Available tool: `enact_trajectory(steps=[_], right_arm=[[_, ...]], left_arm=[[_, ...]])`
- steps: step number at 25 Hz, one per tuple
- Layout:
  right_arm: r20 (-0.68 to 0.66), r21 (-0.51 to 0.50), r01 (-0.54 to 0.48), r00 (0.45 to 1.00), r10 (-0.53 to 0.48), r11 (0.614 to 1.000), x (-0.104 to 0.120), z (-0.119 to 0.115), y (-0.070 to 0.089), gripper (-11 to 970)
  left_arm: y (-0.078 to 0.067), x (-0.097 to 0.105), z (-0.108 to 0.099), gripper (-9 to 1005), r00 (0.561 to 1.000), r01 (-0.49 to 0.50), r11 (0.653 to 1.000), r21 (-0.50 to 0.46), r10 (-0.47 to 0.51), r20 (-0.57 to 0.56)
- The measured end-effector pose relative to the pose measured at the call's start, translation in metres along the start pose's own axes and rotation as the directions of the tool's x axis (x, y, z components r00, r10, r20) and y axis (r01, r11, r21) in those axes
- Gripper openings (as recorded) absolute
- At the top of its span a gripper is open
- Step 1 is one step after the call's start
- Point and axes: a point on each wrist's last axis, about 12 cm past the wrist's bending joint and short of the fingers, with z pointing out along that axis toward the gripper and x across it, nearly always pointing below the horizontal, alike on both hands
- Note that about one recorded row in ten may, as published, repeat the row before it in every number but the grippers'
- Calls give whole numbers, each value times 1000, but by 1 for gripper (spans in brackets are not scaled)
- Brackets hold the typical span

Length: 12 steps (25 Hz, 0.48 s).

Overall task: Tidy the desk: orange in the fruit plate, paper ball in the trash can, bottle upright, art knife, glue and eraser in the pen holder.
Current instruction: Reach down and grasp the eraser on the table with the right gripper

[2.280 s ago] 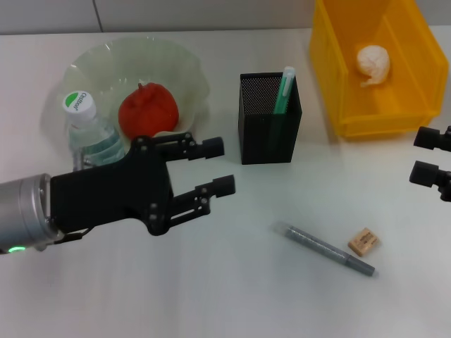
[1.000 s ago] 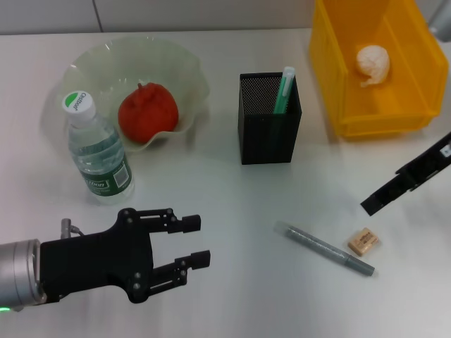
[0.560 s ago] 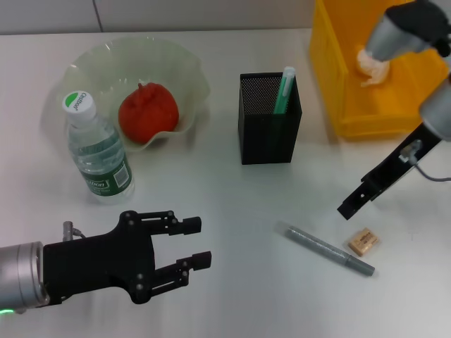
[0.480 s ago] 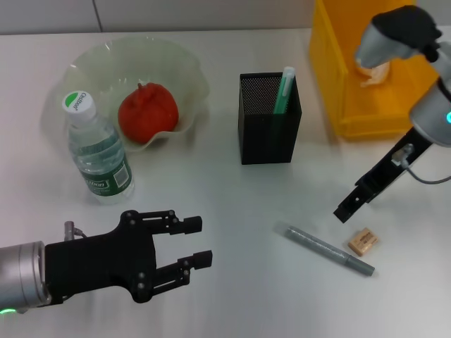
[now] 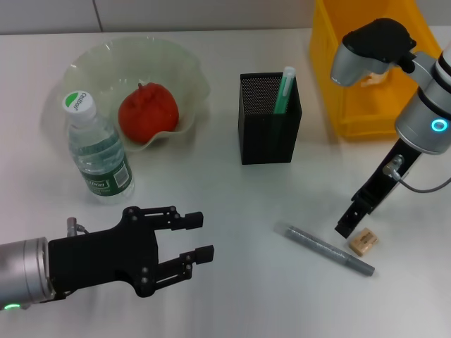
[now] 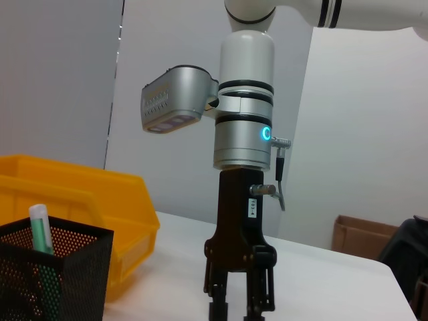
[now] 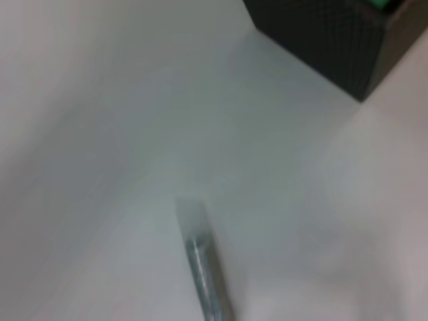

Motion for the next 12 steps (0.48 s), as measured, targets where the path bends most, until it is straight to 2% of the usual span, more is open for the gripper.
enact_trajectory(steps=[12], right_arm=[[-81, 12, -40, 996, 41, 999, 8, 0, 1, 741]], left_arm=[[3, 1, 2, 488, 1000, -3, 1000, -16, 3, -10]])
